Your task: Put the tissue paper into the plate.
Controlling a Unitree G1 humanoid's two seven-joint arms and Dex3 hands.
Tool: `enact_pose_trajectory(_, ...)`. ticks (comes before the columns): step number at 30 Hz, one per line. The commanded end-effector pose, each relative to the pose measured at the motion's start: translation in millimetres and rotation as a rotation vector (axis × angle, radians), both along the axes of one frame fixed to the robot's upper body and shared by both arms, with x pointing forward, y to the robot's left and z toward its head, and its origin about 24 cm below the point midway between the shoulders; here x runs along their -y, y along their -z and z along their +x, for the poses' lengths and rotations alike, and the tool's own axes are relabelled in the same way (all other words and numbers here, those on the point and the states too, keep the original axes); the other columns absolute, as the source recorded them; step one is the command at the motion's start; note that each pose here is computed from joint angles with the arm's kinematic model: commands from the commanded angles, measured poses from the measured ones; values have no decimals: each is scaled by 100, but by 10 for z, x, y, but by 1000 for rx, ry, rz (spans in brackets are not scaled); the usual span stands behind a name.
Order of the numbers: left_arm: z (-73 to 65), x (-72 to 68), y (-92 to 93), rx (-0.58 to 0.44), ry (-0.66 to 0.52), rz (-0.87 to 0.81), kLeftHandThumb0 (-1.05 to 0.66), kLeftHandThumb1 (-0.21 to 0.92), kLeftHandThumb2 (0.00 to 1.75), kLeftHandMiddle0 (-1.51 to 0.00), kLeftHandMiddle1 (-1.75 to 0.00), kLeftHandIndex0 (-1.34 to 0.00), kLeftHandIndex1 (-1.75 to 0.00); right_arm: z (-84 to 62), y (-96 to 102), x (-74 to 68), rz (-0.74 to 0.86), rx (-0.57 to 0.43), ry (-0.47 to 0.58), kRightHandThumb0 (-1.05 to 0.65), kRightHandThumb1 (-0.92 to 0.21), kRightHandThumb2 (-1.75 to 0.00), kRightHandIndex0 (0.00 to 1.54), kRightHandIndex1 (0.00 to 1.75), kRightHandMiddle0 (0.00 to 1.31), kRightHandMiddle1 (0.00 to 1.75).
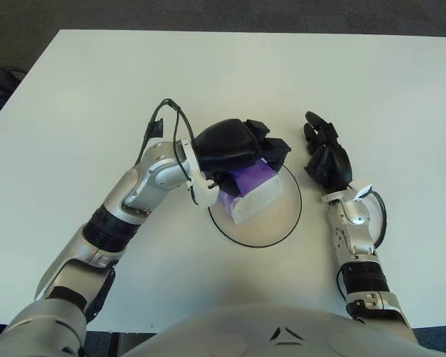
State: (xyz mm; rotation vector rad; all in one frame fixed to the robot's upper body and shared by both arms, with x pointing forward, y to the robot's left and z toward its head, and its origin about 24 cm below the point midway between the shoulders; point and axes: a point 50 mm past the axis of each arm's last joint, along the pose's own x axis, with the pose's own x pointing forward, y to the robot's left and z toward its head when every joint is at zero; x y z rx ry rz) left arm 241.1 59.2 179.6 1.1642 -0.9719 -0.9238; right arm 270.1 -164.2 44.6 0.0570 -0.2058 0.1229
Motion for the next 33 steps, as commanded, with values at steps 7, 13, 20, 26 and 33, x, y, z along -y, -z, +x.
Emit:
enact_pose_trajectory(7,-5,-5,187,96,26,6,-1,-8,175,-92,-175,-71,-166,-297,664,65,-27,-302,60,-79,-92,-109,23,3,0,45)
enact_pose_trajectory(13,1,-11,234,182,30,15,-1,-7,175,-91,-175,-69,-170,-297,640,46,-37,-284,66,-78,-92,-110,25,5,0,46)
enact_pose_trajectory(20,21,-12,259,192,30,-27,-1,-5,174,-89,-175,-66,-174,-297,622,33,-58,-278,71,-78,-92,-110,26,5,0,47)
enact_pose_trajectory(26,20,-11,197,218,33,-75,-1,12,148,-75,-175,-66,-154,-301,623,23,-26,-296,63,-76,-92,-109,26,5,0,50)
enact_pose_trajectory(33,9,-56,179,271,15,31,-51,81,76,-11,-113,-20,-132,-323,672,22,26,-326,47,-75,-92,-108,26,5,0,58)
